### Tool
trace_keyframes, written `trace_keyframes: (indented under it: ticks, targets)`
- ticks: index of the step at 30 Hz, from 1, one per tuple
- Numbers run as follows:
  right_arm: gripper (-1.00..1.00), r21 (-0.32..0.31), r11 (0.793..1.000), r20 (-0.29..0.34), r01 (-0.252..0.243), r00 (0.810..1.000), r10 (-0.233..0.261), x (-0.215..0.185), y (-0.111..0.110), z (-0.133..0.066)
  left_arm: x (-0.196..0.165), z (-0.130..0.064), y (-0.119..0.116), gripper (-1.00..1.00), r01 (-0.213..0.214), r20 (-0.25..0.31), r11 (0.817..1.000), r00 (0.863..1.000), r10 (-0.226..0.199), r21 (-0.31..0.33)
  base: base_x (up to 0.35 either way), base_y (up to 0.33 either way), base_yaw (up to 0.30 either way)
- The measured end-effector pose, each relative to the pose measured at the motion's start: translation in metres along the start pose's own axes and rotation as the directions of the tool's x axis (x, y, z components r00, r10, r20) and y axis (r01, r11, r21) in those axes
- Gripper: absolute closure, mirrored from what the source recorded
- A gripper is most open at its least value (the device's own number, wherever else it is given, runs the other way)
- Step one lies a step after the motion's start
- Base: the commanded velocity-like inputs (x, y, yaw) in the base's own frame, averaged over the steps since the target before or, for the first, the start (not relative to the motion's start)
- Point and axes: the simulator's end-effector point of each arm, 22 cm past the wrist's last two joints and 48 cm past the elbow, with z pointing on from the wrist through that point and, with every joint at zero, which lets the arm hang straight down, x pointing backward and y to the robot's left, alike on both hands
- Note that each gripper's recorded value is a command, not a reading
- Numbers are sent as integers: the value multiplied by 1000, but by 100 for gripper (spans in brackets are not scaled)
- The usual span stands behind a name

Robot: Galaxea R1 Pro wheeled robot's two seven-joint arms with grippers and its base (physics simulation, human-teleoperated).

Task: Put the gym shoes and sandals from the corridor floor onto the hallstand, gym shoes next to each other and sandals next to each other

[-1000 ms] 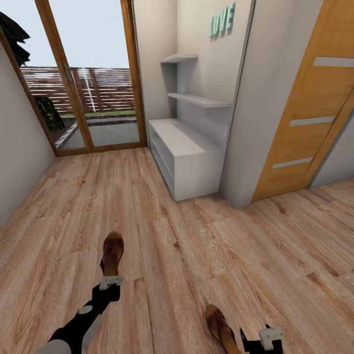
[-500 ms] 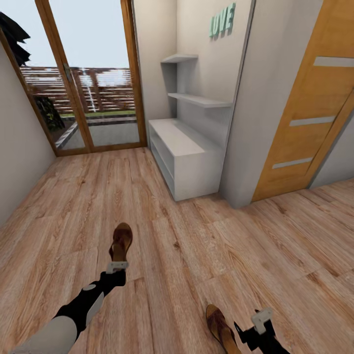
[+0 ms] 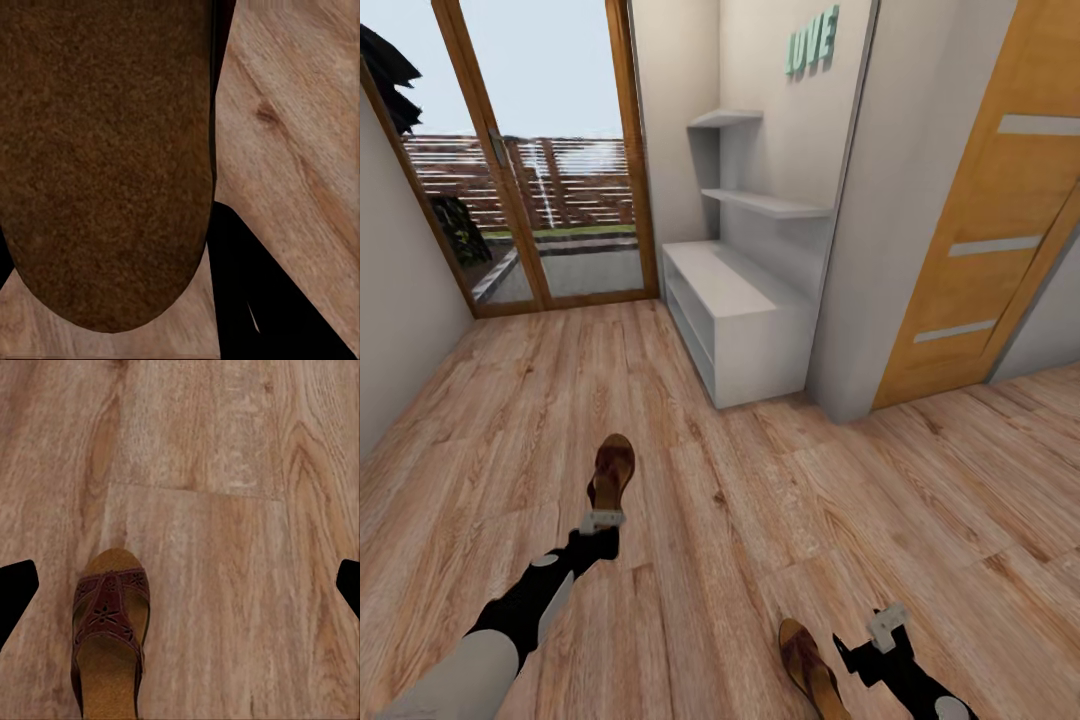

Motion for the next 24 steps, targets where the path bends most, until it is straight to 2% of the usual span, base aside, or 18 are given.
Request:
trace_keyframes:
  ticks: [3,13,24]
  targets:
    - [-100,10,1000,11,3,1000,-3,-6,-3,5,2,2,1,100,0,-23,1000,1000,0,0,0,0,0]
    - [-100,21,1000,-29,-8,1000,9,10,-5,18,3,15,-2,100,1,-11,1000,1000,-1,5,0,0,0]
    - [-100,15,1000,-47,-13,999,14,40,3,32,34,30,5,100,9,-38,1000,999,-9,-1,0,0,0]
